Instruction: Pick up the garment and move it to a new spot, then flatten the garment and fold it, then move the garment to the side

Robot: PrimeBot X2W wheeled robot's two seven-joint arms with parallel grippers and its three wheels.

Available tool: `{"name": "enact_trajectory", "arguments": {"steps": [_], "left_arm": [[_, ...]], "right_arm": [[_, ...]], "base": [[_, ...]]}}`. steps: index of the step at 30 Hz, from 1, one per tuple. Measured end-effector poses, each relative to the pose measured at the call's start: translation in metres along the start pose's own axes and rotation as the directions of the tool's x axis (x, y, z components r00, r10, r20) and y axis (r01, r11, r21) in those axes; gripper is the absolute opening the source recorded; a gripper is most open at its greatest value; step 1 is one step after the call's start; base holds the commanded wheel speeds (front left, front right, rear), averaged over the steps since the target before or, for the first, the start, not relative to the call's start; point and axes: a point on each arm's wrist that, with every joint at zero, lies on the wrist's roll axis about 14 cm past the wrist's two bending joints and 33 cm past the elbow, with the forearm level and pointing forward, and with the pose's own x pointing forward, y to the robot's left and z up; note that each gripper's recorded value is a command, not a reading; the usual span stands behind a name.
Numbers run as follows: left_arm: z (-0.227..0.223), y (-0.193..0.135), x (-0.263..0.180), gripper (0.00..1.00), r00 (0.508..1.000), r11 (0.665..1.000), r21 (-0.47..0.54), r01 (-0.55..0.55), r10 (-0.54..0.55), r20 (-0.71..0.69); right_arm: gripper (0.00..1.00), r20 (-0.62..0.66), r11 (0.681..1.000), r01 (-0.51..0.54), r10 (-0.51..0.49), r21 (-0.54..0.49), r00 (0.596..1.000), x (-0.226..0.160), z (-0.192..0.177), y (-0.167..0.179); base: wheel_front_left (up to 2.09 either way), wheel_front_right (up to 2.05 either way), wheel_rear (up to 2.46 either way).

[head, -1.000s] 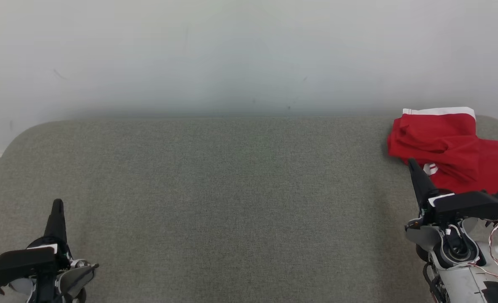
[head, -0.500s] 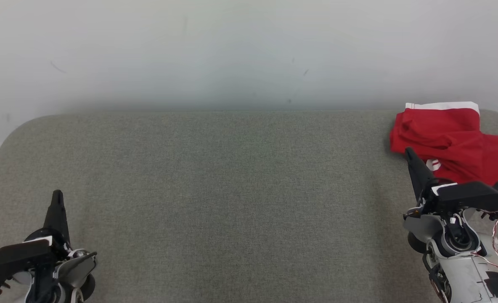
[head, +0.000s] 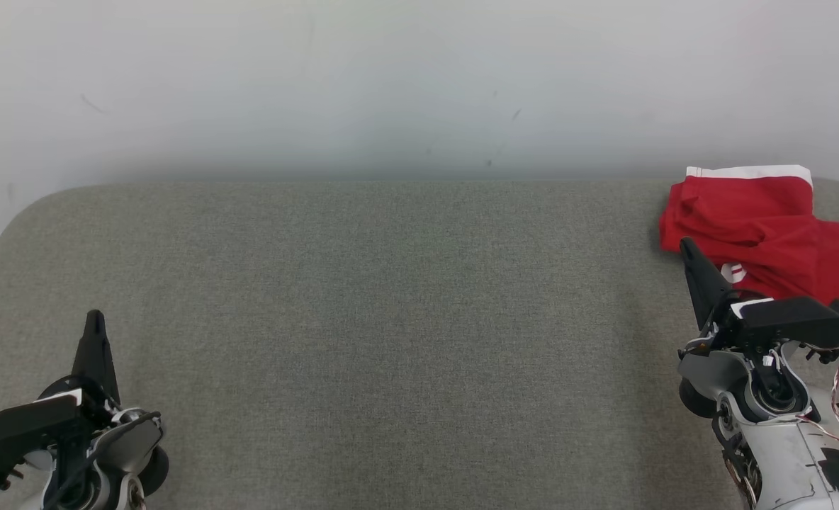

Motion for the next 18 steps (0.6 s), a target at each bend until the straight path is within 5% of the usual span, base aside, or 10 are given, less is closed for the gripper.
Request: {"name": "enact_trajectory", "arguments": {"steps": [18], "left_arm": [[-0.0001,-0.0001,0.0000,0.00,1.000,1.000,0.000,0.000,0.000,0.000]], "right_arm": [[0.00,0.000,1.000,0.000,0.000,0.000,1.000,0.0000,0.0000,0.0001]], "base": [[0.00,0.00,0.00]]}}
